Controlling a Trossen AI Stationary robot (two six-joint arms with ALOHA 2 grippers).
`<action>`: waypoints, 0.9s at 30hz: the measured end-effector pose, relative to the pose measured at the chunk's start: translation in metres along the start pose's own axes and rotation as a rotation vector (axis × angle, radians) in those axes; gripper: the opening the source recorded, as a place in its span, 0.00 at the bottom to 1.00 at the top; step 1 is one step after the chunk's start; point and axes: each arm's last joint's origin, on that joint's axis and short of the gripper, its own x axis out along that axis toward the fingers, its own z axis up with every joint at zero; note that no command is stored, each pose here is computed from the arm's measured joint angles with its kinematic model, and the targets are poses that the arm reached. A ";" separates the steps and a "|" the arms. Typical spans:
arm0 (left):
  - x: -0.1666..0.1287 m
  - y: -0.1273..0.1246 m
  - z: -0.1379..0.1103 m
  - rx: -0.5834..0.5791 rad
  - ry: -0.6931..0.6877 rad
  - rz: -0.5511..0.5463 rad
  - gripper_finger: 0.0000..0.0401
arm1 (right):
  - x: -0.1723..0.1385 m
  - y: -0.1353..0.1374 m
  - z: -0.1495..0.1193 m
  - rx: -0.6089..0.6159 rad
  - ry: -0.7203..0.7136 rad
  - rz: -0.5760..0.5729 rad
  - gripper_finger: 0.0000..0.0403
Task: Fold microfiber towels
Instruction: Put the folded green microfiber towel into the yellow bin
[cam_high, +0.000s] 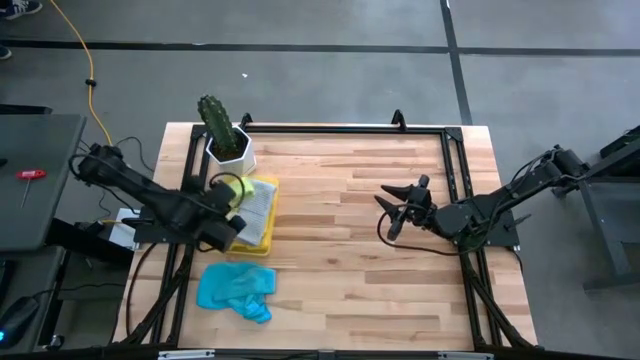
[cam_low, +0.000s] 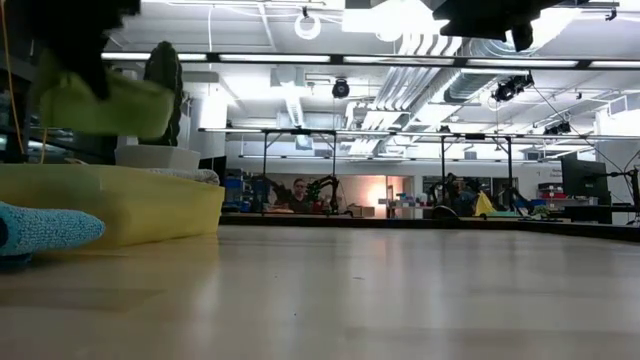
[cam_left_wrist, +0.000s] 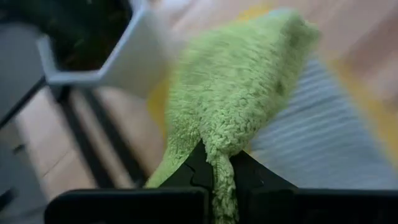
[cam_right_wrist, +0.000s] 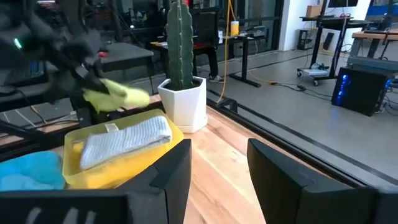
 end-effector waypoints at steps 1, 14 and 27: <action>0.009 0.000 -0.005 -0.003 0.017 0.047 0.00 | 0.000 0.000 0.000 0.000 -0.001 -0.005 0.37; 0.068 -0.029 -0.025 -0.091 0.167 0.346 0.02 | 0.002 -0.002 0.000 0.003 -0.003 -0.021 0.37; 0.094 -0.057 -0.020 -0.106 0.220 0.393 0.02 | 0.004 -0.004 -0.002 0.028 0.014 -0.033 0.37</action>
